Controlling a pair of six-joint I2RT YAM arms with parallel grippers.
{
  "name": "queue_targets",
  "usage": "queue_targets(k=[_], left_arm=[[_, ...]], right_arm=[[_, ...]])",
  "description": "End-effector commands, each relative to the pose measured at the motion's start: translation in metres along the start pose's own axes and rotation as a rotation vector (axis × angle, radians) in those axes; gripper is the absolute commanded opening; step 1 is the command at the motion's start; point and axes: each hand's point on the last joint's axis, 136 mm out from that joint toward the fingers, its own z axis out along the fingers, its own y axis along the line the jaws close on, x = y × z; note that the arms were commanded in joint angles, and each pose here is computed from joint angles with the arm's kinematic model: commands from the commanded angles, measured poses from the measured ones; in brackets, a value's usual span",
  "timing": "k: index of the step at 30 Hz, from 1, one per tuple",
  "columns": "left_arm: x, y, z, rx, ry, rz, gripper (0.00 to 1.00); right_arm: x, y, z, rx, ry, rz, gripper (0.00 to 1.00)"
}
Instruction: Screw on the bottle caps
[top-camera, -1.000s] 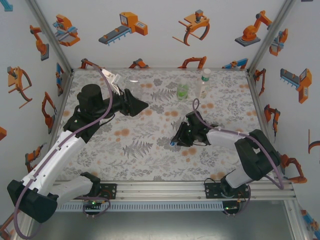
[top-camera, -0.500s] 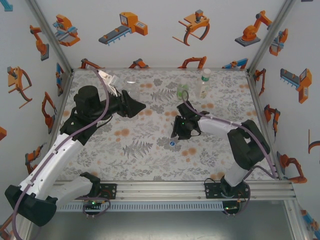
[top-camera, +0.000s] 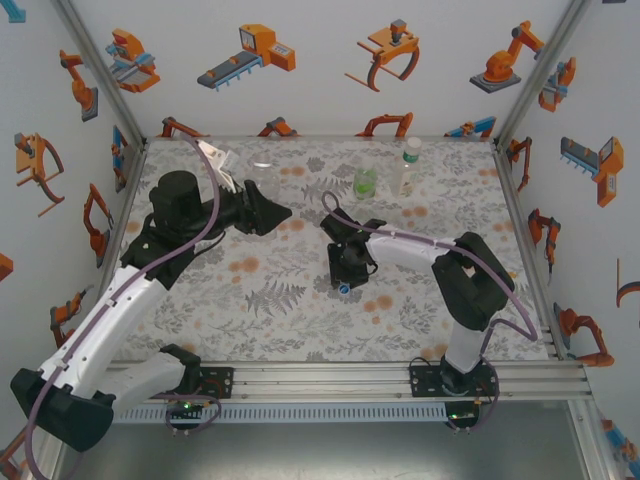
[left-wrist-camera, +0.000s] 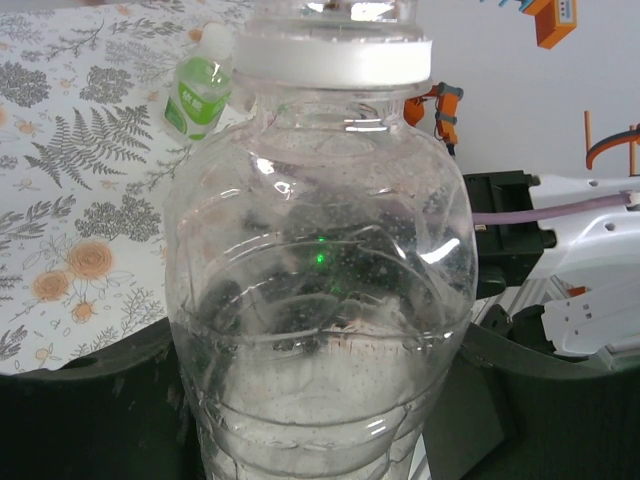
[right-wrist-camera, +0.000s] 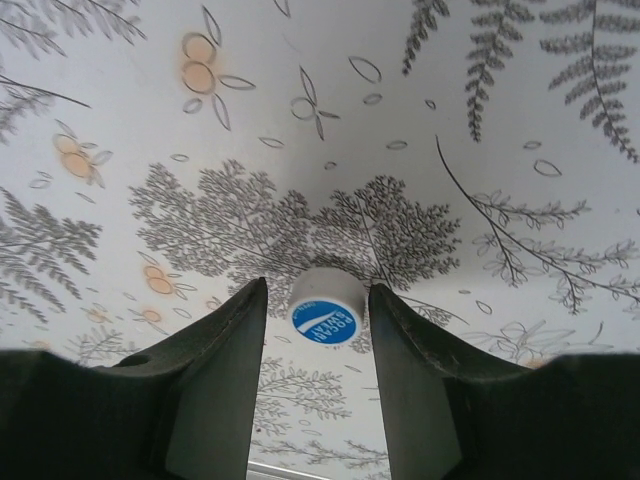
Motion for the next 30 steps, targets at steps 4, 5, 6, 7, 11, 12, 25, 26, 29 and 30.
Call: queue_targets(k=[4,5,6,7,11,12,25,26,29,30], left_arm=[[-0.01,-0.004,0.001,0.02,-0.019,0.006,0.0],[-0.011,-0.004,0.001,0.021,-0.021,0.005,0.0],[-0.01,-0.004,0.002,0.02,-0.02,0.005,0.0],[-0.01,-0.004,0.002,0.02,-0.02,0.003,0.0],[-0.01,-0.003,0.002,0.018,-0.02,0.003,0.0],[-0.01,-0.003,0.003,0.017,-0.019,0.003,0.0],[-0.007,-0.002,0.002,0.013,-0.013,-0.001,0.0],[-0.007,-0.002,0.002,0.012,-0.013,-0.001,0.0],[-0.008,-0.001,0.001,0.01,-0.014,-0.001,0.0],[-0.008,-0.001,0.001,0.008,-0.013,-0.002,0.0]], right_arm=[[0.005,-0.008,-0.003,0.065,0.011,-0.037,0.45],[0.005,-0.006,-0.003,0.065,0.012,-0.041,0.45],[0.005,-0.005,-0.003,0.066,0.011,-0.044,0.44],[0.006,-0.005,-0.002,0.069,0.011,-0.048,0.44],[0.005,-0.003,-0.002,0.076,0.009,-0.059,0.43],[0.005,-0.003,-0.002,0.077,0.011,-0.062,0.43],[0.006,-0.002,0.001,0.082,0.014,-0.069,0.4],[0.007,-0.002,0.002,0.082,0.016,-0.068,0.4],[0.007,-0.002,0.003,0.079,0.02,-0.068,0.39],[0.008,-0.001,0.003,0.077,0.021,-0.067,0.39]])
